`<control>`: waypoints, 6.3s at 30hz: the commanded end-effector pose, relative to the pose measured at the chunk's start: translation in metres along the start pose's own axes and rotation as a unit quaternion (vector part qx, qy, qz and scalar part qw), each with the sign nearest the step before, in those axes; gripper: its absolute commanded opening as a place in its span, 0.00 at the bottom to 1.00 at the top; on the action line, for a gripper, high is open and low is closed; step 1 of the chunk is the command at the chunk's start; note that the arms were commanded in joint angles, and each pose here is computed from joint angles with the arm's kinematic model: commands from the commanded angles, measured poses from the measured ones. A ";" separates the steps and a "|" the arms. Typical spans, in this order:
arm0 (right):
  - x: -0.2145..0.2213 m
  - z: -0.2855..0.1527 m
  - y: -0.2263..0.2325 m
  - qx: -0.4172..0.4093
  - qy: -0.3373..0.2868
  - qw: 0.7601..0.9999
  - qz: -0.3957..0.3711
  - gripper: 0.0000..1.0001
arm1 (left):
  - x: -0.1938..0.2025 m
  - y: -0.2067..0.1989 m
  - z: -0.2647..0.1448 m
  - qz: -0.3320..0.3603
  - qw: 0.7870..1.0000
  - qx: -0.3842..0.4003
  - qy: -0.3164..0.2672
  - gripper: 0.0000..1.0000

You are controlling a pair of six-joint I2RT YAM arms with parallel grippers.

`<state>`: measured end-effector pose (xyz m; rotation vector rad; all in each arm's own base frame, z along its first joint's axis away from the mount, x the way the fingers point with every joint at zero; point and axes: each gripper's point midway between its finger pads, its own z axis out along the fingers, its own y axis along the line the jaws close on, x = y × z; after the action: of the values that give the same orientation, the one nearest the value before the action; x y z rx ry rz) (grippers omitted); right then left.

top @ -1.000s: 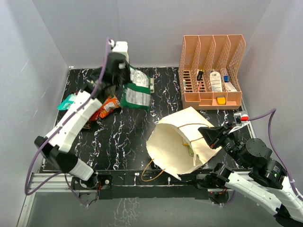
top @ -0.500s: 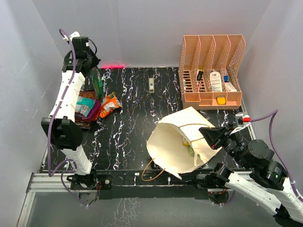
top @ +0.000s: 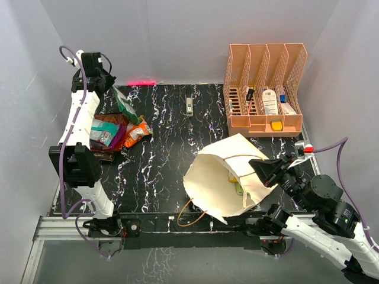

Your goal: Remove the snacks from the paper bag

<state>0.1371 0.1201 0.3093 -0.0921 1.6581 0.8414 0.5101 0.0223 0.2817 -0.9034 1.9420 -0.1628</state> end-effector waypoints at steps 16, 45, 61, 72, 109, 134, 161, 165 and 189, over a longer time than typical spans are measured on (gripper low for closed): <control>-0.012 0.001 0.008 -0.018 -0.025 1.000 0.000 0.08 | -0.055 0.071 -0.031 -0.102 0.990 -0.050 -0.087 0.00; -0.009 0.004 0.009 -0.019 -0.018 1.000 -0.002 0.08 | 0.056 0.228 -0.053 -0.104 0.975 -0.194 -0.044 0.03; -0.005 0.008 0.008 -0.013 -0.010 1.000 -0.005 0.08 | 0.096 0.251 -0.049 -0.099 0.975 -0.200 0.022 0.31; 0.001 0.014 0.007 -0.006 0.007 1.000 -0.010 0.08 | 0.100 0.201 -0.101 -0.121 0.989 -0.069 0.044 0.67; 0.068 0.111 0.031 0.002 0.096 0.992 0.077 0.07 | 0.290 0.047 -0.265 0.079 0.840 0.420 0.334 0.85; 0.043 0.059 0.008 0.053 0.101 0.992 0.048 0.08 | 0.420 -0.013 -0.354 0.118 0.820 0.488 0.276 0.36; -0.007 0.068 0.043 0.000 0.066 0.998 0.019 0.07 | 0.492 -0.060 -0.341 0.181 0.807 0.548 0.128 0.16; -0.022 0.073 0.053 -0.017 0.036 0.999 0.023 0.07 | 0.508 -0.061 -0.334 0.164 0.806 0.554 0.128 0.17; -0.025 0.078 0.072 -0.056 0.045 0.997 0.018 0.07 | 0.560 -0.107 -0.286 0.185 0.827 0.528 0.055 0.44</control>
<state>0.1761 0.2044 0.3246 -0.1766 1.8077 0.9019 0.1550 -0.4848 0.0755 0.2882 1.7543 -1.0227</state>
